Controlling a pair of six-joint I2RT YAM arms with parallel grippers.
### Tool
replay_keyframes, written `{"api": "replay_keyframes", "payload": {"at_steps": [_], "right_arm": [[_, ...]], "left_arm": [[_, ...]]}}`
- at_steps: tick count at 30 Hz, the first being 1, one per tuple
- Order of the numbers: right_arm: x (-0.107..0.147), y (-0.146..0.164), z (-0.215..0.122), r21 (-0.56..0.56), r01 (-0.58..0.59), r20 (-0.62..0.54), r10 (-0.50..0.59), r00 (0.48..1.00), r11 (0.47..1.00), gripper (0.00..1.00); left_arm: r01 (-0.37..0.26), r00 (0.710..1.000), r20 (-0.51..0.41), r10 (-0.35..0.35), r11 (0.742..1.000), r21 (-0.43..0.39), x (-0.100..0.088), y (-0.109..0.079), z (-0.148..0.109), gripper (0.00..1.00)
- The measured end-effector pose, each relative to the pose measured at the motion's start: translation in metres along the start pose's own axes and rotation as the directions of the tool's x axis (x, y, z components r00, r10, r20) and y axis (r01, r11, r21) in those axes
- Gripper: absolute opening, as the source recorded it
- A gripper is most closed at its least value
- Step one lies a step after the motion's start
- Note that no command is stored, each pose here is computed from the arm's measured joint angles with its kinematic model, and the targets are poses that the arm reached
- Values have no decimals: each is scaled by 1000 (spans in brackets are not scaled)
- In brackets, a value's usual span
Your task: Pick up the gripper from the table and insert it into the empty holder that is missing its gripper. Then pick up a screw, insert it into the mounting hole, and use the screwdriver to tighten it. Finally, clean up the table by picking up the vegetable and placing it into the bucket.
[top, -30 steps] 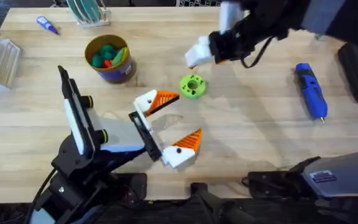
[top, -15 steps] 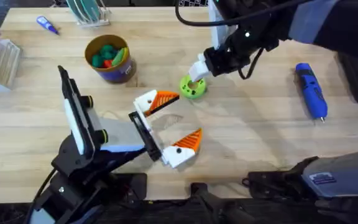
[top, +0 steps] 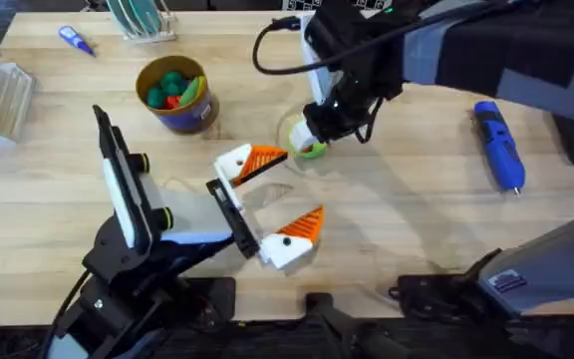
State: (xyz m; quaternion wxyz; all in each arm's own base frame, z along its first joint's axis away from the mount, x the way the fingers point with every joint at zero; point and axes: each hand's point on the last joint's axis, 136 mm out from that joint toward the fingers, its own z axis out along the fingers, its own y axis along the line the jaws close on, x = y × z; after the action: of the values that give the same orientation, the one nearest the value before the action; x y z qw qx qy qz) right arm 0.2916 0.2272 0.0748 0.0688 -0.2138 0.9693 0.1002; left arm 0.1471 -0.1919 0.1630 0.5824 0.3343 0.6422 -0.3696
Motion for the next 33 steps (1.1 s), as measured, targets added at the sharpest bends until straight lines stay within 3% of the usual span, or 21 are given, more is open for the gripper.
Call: {"api": "replay_keyframes", "payload": {"at_steps": [2,14,27,33], "right_arm": [[0,2,2,-1,6,0,-6,1000,1000,434],[-9,5,5,2,19,34,-19,999,1000,396],[-4,2,19,16,18,-8,-18,1000,1000,105],[-6,3,19,14,20,4,-20,1000,1000,96]], "left_arm": [[0,1000,0,0,1000,0,0,0,0,985],[0,1000,0,0,1000,0,0,0,0,985],[0,1000,0,0,1000,0,0,0,0,986],[0,1000,0,0,1000,0,0,0,0,986]]}}
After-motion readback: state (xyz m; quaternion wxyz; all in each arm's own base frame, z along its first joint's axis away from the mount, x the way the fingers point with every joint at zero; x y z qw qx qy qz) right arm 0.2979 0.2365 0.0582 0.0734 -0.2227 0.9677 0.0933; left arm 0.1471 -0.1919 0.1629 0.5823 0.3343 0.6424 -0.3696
